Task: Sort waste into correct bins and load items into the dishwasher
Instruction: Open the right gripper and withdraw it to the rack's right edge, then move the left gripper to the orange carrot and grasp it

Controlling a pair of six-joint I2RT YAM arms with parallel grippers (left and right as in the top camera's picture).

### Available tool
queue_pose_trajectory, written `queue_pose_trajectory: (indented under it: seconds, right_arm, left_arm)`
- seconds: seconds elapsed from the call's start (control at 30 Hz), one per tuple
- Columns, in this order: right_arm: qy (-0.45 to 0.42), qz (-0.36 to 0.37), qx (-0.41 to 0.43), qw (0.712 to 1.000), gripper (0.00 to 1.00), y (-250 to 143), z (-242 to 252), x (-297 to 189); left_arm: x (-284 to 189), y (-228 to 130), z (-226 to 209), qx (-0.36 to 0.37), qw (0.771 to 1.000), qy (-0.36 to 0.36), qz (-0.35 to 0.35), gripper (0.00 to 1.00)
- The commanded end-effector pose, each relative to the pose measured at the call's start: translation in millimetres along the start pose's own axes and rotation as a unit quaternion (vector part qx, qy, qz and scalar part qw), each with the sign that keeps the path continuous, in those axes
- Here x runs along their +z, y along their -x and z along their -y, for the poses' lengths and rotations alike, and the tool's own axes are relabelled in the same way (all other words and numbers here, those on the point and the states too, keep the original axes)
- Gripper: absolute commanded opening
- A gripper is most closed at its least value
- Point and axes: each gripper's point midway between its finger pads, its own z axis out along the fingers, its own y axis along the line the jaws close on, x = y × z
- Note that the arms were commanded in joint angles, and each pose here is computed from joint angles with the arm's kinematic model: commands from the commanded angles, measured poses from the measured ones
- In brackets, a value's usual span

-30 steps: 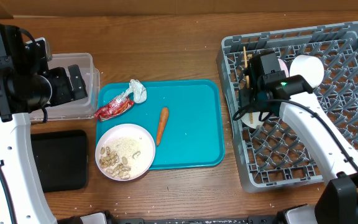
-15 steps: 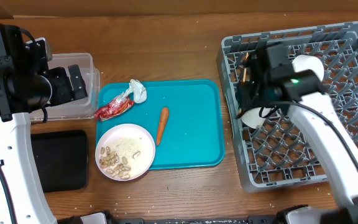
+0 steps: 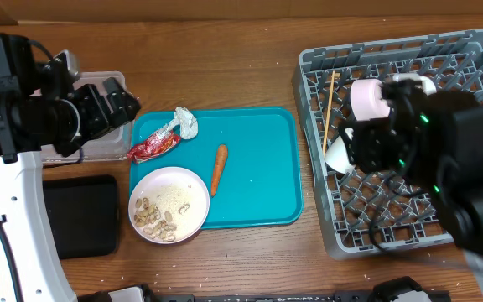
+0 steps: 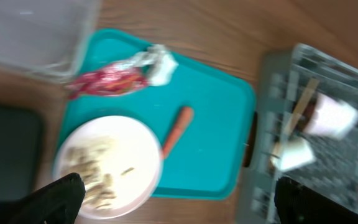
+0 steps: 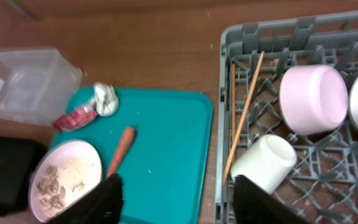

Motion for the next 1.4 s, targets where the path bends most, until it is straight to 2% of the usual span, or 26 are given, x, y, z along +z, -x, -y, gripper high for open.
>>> queue_pose_trajectory:
  seconds: [0.0, 0.03, 0.07, 0.13, 0.23, 0.33, 0.47, 0.63, 0.83, 1.07, 1.23, 1.37]
  right_arm:
    - [-0.01, 0.042, 0.03, 0.999, 0.5, 5, 1, -27]
    - [-0.014, 0.036, 0.043, 0.998, 0.4, 3, 3, -24]
    - [-0.016, 0.025, 0.052, 0.998, 0.36, -1, 5, -17]
    - [-0.027, -0.01, 0.063, 0.998, 0.31, -12, 11, 4]
    - [-0.05, -0.08, 0.093, 0.991, 0.25, -34, 24, 50]
    - [-0.068, -0.145, 0.105, 0.981, 0.11, -50, 35, 100]
    - [-0.089, -0.181, 0.111, 0.973, 0.04, -60, 52, 165]
    - [-0.134, -0.149, 0.138, 0.97, 0.04, -50, 96, 223]
    - [-0.144, -0.125, 0.157, 0.969, 0.04, -44, 128, 257]
    - [-0.126, -0.111, 0.155, 0.974, 0.04, -39, 125, 271]
    - [-0.038, -0.13, 0.125, 0.983, 0.04, -40, 96, 275]
    - [-0.058, -0.135, 0.115, 0.982, 0.04, -36, 100, 264]
  left_arm:
    - [5, -17, 39, 0.045, 0.995, -0.08, -0.039, 0.96]
    - [7, -21, 43, 0.055, 0.994, -0.079, -0.044, 0.92]
    - [8, -24, 48, 0.064, 0.994, -0.081, -0.047, 0.86]
    - [9, -30, 59, 0.079, 0.992, -0.09, -0.051, 0.79]
    - [7, -41, 72, 0.101, 0.989, -0.094, -0.055, 0.79]
    - [6, -48, 73, 0.123, 0.988, -0.073, -0.05, 0.78]
    - [2, -56, 75, 0.141, 0.987, -0.06, -0.045, 0.79]
    - [-8, -63, 73, 0.142, 0.987, -0.06, -0.041, 0.78]
    - [-12, -68, 69, 0.145, 0.987, -0.052, -0.043, 0.78]
    - [-11, -65, 64, 0.144, 0.988, -0.036, -0.037, 0.78]
    - [-11, -64, 64, 0.145, 0.988, -0.036, -0.035, 0.78]
    - [-11, -61, 64, 0.147, 0.988, -0.033, -0.029, 0.8]
